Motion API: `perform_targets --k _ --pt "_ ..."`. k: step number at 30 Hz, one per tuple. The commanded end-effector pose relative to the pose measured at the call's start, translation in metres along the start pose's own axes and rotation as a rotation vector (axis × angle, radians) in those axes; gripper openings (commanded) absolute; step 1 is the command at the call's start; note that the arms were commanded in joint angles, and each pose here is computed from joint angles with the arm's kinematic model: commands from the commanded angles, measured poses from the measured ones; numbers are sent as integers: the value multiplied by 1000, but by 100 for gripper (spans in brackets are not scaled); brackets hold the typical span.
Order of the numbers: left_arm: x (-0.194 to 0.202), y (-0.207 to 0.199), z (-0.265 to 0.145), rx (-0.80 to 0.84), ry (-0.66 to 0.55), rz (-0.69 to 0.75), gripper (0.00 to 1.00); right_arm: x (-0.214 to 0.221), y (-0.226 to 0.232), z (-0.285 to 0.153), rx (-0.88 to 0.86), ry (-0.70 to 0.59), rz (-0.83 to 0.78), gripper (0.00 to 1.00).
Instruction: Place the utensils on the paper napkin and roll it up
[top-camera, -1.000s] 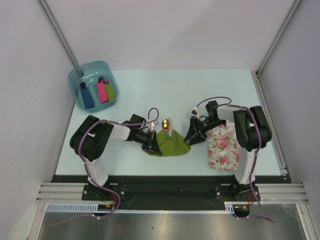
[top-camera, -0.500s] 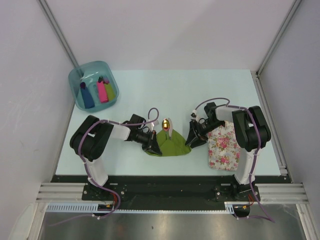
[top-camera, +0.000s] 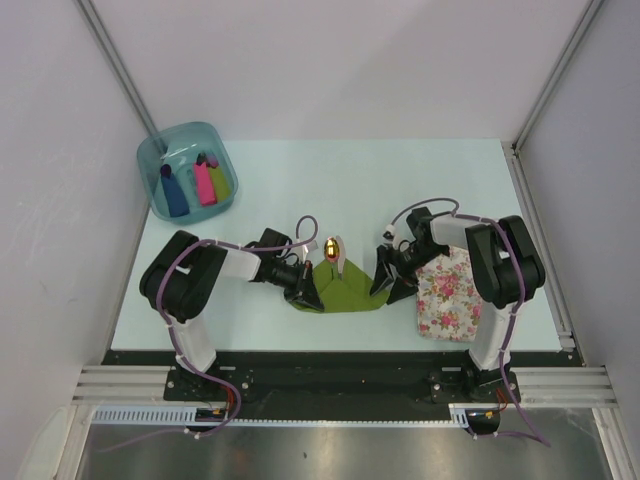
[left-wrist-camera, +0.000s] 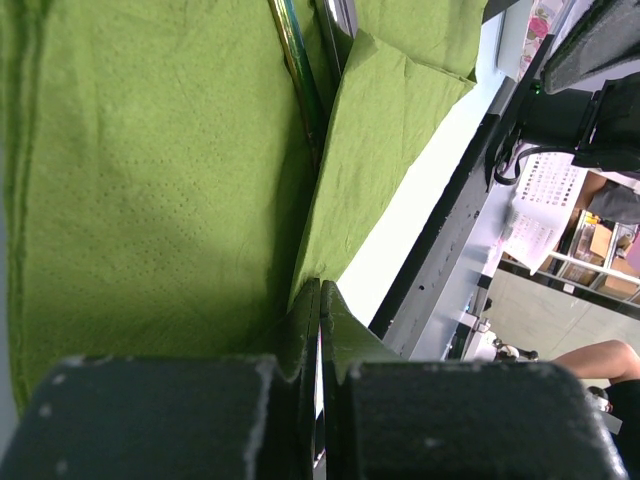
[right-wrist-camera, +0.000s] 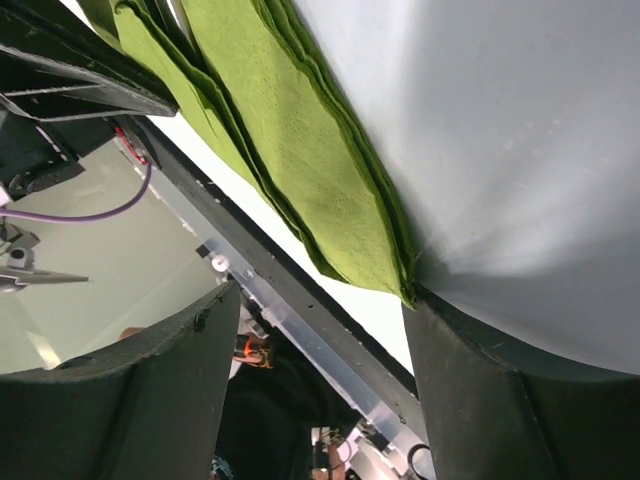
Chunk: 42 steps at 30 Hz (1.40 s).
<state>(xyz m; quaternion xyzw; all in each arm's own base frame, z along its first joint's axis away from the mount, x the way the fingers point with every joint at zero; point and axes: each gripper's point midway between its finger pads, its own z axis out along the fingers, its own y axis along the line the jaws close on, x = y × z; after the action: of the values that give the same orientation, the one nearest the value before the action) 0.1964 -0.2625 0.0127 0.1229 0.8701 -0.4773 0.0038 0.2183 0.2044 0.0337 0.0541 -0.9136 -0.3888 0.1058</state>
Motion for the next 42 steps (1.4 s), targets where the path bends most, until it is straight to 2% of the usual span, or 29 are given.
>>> perform_targets --k 1,2,5,13,15,17,18,19,22,25,30,34,36,42 --pt "-8 12 1 -52 -37 22 0 -10 -1 10 -27 0 11 67" --pt "-8 12 1 -51 -35 21 0 -11 2 10 -46 1 9 62" --pt "-8 12 1 -51 -35 21 0 -15 3 3 -50 -28 1 56" --pt "-8 13 2 -52 -33 22 0 -26 -7 -15 8 -152 -49 53" --pt "-8 13 2 -52 -33 27 0 -26 -6 -14 -7 -155 -49 49" --pt "-8 13 2 -54 -32 27 0 -23 0 -11 -53 -134 -44 41" --pt "-7 14 2 -55 -32 26 0 -21 -1 -7 -63 -116 -32 41" --pt "-8 14 2 -55 -33 26 0 -21 -2 -6 -52 -113 -36 42" --pt "-9 14 2 -55 -36 26 0 -29 -11 -9 32 -146 -52 58" --pt "-8 14 2 -56 -34 16 0 -37 -19 -15 120 -185 -73 67" --pt "-8 14 2 -55 -33 18 0 -38 -28 -15 259 -196 -92 72" --pt "-7 15 3 -56 -31 13 0 -28 -31 3 326 -153 -138 74" --pt "-7 15 3 -55 -29 10 0 -24 -31 16 304 -121 -133 74" --pt "-10 16 4 -50 -40 20 0 -31 0 27 54 -106 -106 66"
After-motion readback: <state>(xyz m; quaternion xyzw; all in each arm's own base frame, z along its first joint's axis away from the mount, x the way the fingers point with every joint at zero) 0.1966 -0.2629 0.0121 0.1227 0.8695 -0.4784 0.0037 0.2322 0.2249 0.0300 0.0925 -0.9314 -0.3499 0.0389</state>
